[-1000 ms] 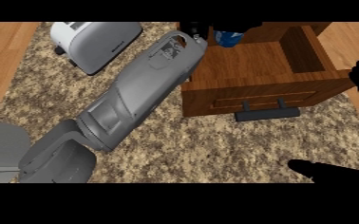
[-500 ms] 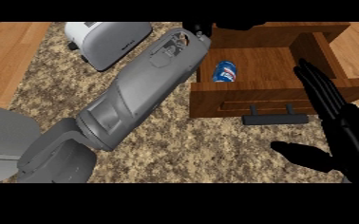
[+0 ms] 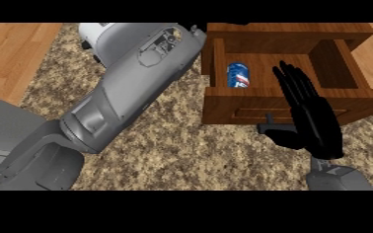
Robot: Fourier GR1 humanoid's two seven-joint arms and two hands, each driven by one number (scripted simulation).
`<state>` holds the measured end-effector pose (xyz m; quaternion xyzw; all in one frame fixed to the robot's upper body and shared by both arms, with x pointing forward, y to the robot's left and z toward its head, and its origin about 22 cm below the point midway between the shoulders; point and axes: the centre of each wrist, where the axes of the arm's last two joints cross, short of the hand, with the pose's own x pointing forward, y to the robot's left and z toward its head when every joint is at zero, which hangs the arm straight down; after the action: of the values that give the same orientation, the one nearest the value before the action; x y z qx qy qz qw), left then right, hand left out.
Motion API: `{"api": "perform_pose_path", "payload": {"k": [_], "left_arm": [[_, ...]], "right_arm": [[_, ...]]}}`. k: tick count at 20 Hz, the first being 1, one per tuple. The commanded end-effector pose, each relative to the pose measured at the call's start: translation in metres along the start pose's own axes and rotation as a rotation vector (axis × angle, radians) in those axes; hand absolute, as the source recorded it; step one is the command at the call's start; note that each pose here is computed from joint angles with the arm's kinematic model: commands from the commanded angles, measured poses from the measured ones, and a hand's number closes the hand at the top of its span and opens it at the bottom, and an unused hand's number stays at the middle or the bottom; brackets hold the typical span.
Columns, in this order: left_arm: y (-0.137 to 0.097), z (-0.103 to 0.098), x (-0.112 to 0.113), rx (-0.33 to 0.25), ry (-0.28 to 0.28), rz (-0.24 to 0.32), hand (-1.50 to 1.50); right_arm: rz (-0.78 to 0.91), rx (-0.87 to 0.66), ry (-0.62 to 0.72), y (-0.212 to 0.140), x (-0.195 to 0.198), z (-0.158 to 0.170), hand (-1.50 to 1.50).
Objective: Pick up the can, place it into the drawer and close the drawer
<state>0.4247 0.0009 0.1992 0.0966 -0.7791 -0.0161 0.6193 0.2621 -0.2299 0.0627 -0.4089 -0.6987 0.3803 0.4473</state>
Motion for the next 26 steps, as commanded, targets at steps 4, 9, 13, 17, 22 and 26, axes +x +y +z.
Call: {"api": "perform_pose_path", "payload": {"k": [4,9,13,17,22,26], "left_arm": [[0.041,-0.004,-0.002,-0.005,0.023,-0.024,-1.50],[0.062,-0.004,0.009,0.020,-0.002,-0.011,-1.50],[0.085,-0.006,0.004,0.004,0.021,-0.020,-1.50],[0.097,0.007,0.003,0.000,0.015,-0.036,-1.50],[0.104,0.014,-0.006,0.016,0.040,-0.027,-1.50],[0.118,0.026,-0.019,-0.001,0.061,-0.035,-1.50]], "right_arm": [[0.040,0.007,0.044,0.040,-0.023,-0.015,-1.50],[0.088,-0.004,0.083,0.062,-0.037,-0.041,-1.50],[0.100,-0.015,0.090,0.077,-0.042,-0.056,-1.50],[0.153,-0.032,0.096,0.081,-0.064,-0.062,-1.50],[0.165,-0.120,0.081,0.085,-0.044,-0.104,-1.50],[0.189,-0.142,0.100,0.080,-0.050,-0.121,-1.50]]}}
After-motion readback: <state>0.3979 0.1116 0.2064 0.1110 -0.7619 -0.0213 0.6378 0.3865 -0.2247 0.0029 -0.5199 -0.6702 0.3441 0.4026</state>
